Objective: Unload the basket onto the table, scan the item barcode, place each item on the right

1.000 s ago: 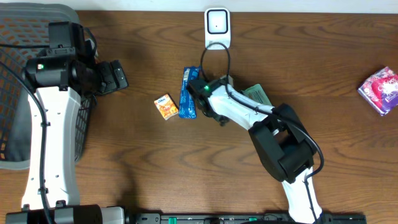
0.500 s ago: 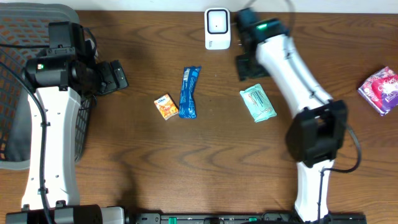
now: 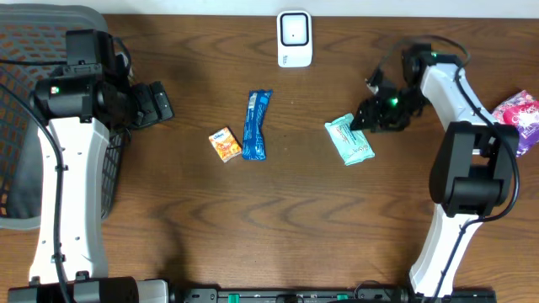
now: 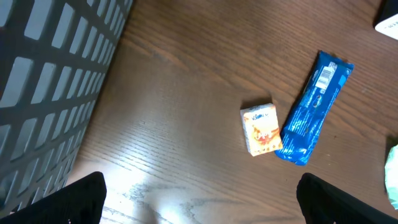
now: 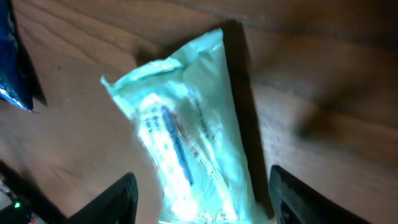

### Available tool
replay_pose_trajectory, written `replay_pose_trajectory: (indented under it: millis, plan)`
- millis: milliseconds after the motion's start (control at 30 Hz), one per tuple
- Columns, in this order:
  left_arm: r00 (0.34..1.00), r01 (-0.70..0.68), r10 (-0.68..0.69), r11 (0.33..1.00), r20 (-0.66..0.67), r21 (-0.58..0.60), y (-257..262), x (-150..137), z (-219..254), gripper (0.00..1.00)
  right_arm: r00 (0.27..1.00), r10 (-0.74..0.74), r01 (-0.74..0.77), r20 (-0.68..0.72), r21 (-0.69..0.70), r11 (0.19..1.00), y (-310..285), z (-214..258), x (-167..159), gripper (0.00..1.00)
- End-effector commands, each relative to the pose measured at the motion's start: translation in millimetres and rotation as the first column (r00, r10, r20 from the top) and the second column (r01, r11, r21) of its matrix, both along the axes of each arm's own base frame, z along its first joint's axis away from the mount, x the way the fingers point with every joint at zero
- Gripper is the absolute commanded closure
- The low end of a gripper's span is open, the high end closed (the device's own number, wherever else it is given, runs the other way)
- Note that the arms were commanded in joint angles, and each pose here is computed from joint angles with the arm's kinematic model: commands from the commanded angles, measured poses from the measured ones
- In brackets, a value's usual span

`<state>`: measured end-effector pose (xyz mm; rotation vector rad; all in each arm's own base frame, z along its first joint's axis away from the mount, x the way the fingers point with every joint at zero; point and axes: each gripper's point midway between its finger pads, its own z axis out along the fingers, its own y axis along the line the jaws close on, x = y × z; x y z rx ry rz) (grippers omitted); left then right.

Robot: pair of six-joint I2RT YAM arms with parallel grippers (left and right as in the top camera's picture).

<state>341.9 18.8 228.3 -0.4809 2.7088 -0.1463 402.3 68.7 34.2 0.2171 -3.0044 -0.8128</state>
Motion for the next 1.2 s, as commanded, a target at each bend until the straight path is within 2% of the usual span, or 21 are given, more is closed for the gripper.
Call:
replay_pose_trajectory:
  millis: [0,100,133,233,400,567,700,733,900,1000,1067,1167]
  plan:
    - [1.000,-0.001,0.001,1.000,-0.001,0.011,2.5,-0.6,0.3,0.02,0.999,0.038,-0.038,0.007,0.111,0.993,15.8,-13.5,-12.3,0.34]
    - [1.000,-0.001,0.001,1.000,-0.001,0.011,2.5,-0.5,0.4,0.02,0.999,0.035,-0.034,-0.005,0.132,0.991,20.2,-28.1,-21.9,0.34]
    - [1.000,-0.001,0.001,1.000,-0.001,0.011,2.5,-0.5,0.4,0.02,0.999,0.032,-0.029,-0.014,0.143,0.989,22.4,-32.2,-25.9,0.40]
    - [1.000,-0.001,0.001,1.000,-0.001,0.011,2.5,-0.6,0.3,0.02,0.999,0.016,-0.010,-0.039,0.166,0.986,29.1,-39.9,-34.0,0.58]
    - [1.000,-0.001,0.001,1.000,-0.001,0.011,2.5,-0.6,0.3,0.02,0.997,-0.011,0.028,-0.081,0.211,0.977,46.5,-38.4,-38.7,0.99]
    - [1.000,-0.001,0.001,1.000,-0.001,0.011,2.5,-0.6,0.3,0.02,0.991,-0.059,0.094,-0.120,0.309,0.946,66.6,-24.8,-33.6,0.99]
    - [1.000,-0.001,0.001,1.000,-0.001,0.011,2.5,-0.5,0.4,0.02,0.936,-0.206,0.303,-0.286,0.353,0.885,77.8,-3.3,-21.1,0.99]
    - [1.000,-0.001,0.001,1.000,-0.001,0.011,2.5,-0.6,0.3,0.02,0.906,-0.230,0.371,-0.356,0.405,0.835,85.1,13.7,-16.0,0.99]
    - [1.000,-0.001,0.001,1.000,-0.001,0.011,2.5,-0.5,0.4,0.02,0.812,-0.235,0.519,-0.535,0.477,0.710,98.4,52.6,-4.6,0.99]
    - [1.000,-0.001,0.001,1.000,-0.001,0.011,2.5,-0.6,0.3,0.02,0.690,-0.229,0.639,-0.687,0.428,0.639,101.8,67.0,-3.4,0.99]
    - [1.000,-0.001,0.001,1.000,-0.001,0.011,2.5,-0.6,0.3,0.02,0.659,-0.188,0.665,-0.728,0.447,0.599,103.7,79.2,-1.4,0.99]
    - [1.000,-0.001,0.001,1.000,-0.001,0.011,2.5,-0.6,0.3,0.02,0.652,-0.149,0.675,-0.744,0.478,0.562,103.5,90.0,3.5,0.99]
